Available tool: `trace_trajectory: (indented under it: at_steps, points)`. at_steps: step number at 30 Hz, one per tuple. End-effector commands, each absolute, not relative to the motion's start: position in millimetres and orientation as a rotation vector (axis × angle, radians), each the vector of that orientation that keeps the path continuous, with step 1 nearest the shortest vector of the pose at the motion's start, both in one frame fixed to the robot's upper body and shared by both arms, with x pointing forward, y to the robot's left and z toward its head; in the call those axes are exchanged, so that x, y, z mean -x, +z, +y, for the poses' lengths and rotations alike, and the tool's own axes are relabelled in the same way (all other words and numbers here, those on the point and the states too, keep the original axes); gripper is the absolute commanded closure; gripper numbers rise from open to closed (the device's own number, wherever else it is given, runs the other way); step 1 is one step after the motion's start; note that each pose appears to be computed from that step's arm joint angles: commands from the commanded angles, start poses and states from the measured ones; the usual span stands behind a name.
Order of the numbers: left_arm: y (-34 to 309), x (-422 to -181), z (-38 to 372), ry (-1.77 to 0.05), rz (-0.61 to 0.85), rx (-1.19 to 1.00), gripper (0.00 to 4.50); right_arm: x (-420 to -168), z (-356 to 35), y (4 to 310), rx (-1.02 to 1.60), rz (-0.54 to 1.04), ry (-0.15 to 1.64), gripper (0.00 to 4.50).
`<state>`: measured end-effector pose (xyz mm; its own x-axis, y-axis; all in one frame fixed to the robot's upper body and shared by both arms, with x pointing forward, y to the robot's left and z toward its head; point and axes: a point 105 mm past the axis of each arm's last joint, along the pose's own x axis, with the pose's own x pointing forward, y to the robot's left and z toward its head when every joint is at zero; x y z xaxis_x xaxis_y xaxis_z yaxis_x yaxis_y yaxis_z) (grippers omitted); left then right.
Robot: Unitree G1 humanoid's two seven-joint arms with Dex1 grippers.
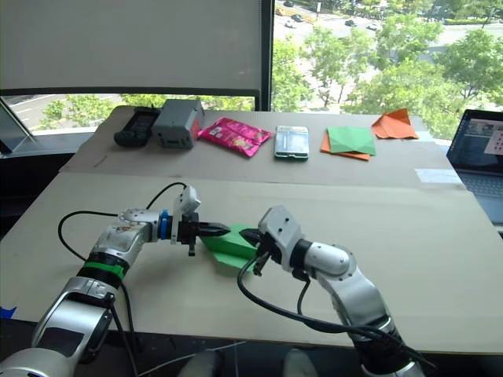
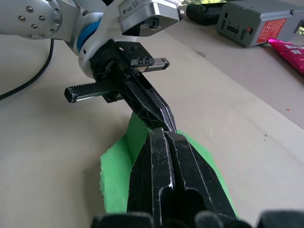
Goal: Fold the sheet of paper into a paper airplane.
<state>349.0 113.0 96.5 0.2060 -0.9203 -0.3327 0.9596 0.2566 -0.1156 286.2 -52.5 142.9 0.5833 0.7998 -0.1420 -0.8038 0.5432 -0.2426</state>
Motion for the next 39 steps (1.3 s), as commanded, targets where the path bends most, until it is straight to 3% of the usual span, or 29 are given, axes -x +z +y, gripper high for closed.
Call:
trace_trajectory:
  at_steps: [1,11,14,18,26,39]
  points:
    - [97,-338,118,-1.363,0.365,-0.211,4.50,-291,-61,159,0.294,-0.044,0.886,4.49]
    - [90,-329,121,-1.366,0.382,-0.199,4.50,-296,-64,158,0.286,-0.030,0.868,4.49]
    - [113,-322,116,-1.424,0.326,-0.129,4.50,-296,-64,156,0.295,-0.022,0.869,4.49]
    - [139,-345,121,-1.339,0.258,-0.084,4.50,-296,-64,154,0.299,-0.015,0.871,4.49]
    - [96,-365,118,-1.227,0.345,-0.225,4.50,-293,-61,156,0.287,-0.022,0.866,4.49]
    - [85,-351,119,-1.323,0.388,-0.263,4.50,-289,-61,157,0.276,-0.013,0.853,4.49]
